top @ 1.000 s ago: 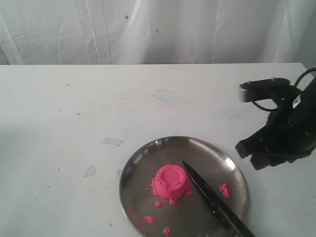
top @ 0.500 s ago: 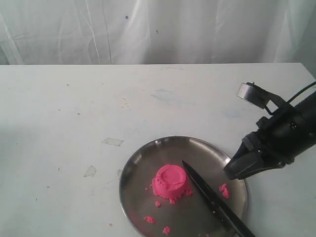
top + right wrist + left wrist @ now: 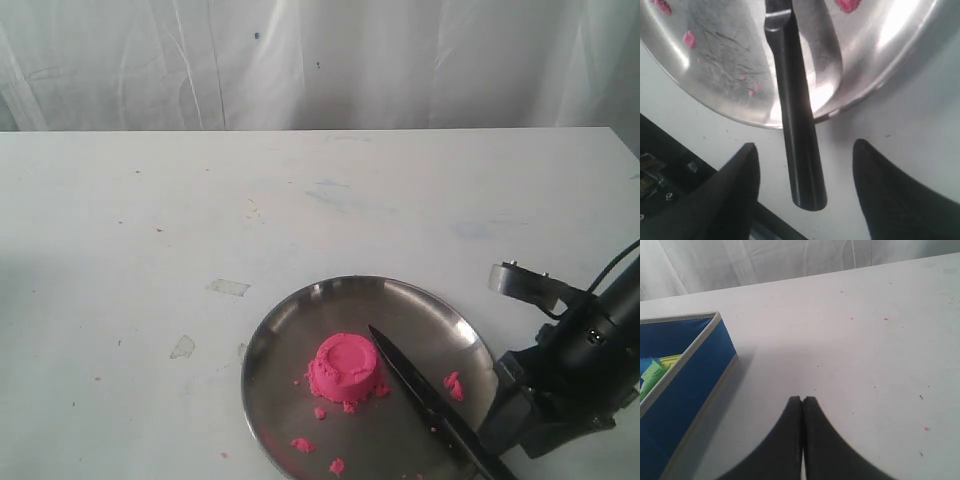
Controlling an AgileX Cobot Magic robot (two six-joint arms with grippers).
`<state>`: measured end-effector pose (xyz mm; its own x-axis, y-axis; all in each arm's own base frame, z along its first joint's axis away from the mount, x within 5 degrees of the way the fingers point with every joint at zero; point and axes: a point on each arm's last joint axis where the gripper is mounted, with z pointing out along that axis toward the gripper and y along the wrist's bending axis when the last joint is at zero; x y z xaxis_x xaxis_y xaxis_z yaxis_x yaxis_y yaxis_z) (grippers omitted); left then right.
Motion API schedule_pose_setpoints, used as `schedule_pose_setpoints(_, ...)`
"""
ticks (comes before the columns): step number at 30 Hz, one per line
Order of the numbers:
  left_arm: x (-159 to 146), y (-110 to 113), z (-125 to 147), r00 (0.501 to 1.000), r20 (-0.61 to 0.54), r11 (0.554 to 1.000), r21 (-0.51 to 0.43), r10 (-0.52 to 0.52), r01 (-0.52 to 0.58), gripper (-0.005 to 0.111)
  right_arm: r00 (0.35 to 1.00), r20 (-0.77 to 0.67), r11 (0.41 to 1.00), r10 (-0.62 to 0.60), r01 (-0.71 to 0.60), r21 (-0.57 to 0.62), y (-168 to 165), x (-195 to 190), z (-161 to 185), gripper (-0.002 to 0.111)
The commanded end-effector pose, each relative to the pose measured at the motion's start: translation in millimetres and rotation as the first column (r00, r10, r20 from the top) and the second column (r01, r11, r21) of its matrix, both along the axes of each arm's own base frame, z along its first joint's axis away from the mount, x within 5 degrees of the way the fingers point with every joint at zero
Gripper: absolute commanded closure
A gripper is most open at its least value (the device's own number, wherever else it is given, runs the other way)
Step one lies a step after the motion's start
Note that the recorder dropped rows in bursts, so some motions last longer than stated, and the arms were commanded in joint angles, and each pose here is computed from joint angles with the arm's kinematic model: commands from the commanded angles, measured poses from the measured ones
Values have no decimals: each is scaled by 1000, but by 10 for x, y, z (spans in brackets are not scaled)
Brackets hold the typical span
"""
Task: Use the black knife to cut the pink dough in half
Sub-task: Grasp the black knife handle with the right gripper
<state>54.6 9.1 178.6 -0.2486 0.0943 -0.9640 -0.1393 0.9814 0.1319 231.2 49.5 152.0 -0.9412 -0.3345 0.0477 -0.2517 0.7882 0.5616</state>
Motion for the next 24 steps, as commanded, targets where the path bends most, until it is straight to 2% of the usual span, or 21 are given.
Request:
schedule_pose_setpoints(1,-2,0,-6,1000,5,1000,0,2,-2,107,997,-82,998,0,5,59,31,-47,-38,55)
schedule_pose_setpoints(14,-2,0,-6,1000,5,1000,0,2,-2,107,993,-114,998,-7,14,63,36,-82,-200,56)
schedule_pose_setpoints(24,-2,0,-6,1000,5,1000,0,2,-2,107,988,-151,995,-12,26,94,60,-72,-279,62)
